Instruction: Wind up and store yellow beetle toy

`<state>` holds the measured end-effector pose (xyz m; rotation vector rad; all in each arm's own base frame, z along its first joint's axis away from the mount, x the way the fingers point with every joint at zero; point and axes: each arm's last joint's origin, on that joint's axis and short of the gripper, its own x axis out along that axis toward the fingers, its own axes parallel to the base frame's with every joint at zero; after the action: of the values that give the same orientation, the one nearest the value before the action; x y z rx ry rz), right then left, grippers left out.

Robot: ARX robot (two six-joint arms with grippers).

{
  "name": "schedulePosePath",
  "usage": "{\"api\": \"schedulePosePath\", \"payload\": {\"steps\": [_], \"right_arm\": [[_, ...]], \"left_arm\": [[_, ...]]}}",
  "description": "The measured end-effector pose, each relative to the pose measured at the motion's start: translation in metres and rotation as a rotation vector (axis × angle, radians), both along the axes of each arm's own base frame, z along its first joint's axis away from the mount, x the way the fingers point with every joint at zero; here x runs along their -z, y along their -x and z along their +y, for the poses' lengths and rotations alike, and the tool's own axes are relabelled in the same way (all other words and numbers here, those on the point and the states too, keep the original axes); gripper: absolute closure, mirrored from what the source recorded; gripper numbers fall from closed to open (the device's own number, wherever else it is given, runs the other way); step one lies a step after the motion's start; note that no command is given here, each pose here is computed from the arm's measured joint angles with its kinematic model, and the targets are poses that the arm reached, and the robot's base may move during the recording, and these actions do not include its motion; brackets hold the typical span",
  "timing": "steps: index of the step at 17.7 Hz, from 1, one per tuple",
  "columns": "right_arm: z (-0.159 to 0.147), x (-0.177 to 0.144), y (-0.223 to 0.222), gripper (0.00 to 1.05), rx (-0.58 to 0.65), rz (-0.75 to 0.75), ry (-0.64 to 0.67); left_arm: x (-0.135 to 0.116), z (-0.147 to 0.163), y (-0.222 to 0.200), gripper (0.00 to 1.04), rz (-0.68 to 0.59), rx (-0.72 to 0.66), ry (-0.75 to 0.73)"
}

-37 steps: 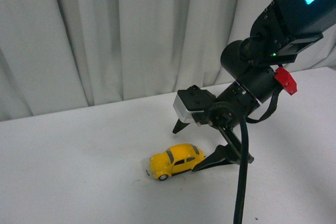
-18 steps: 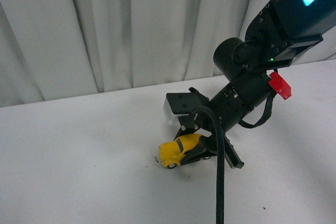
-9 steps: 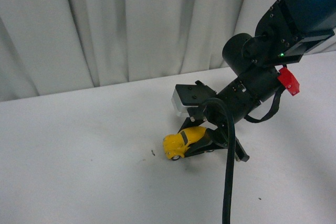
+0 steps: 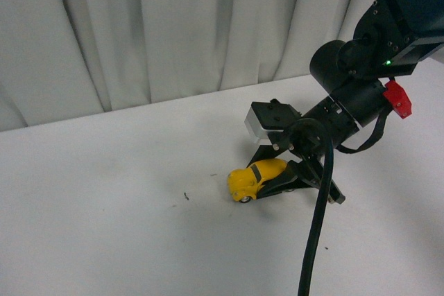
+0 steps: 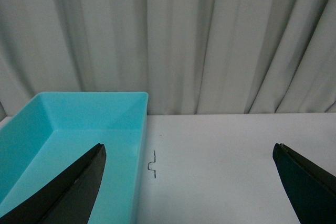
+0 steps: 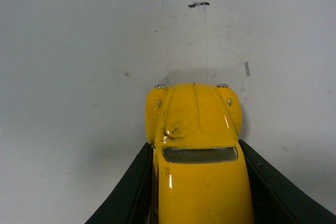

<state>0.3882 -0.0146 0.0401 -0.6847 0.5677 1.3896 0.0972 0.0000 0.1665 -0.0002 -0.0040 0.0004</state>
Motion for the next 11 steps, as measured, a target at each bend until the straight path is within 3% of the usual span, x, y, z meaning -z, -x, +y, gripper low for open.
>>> {"api": "schedulePosePath", "payload": {"steps": [6, 8, 11], "right_arm": [[-0.023, 0.003, 0.018, 0.63, 0.024, 0.013, 0.000], [-0.050, 0.003, 0.042, 0.63, 0.081, 0.036, 0.005], [-0.064, 0.005, 0.056, 0.63, 0.118, 0.066, 0.000]], "left_arm": [[0.000, 0.000, 0.000, 0.07, 0.000, 0.000, 0.000], [0.000, 0.000, 0.000, 0.07, 0.000, 0.000, 0.000], [0.000, 0.000, 0.000, 0.07, 0.000, 0.000, 0.000]]}}
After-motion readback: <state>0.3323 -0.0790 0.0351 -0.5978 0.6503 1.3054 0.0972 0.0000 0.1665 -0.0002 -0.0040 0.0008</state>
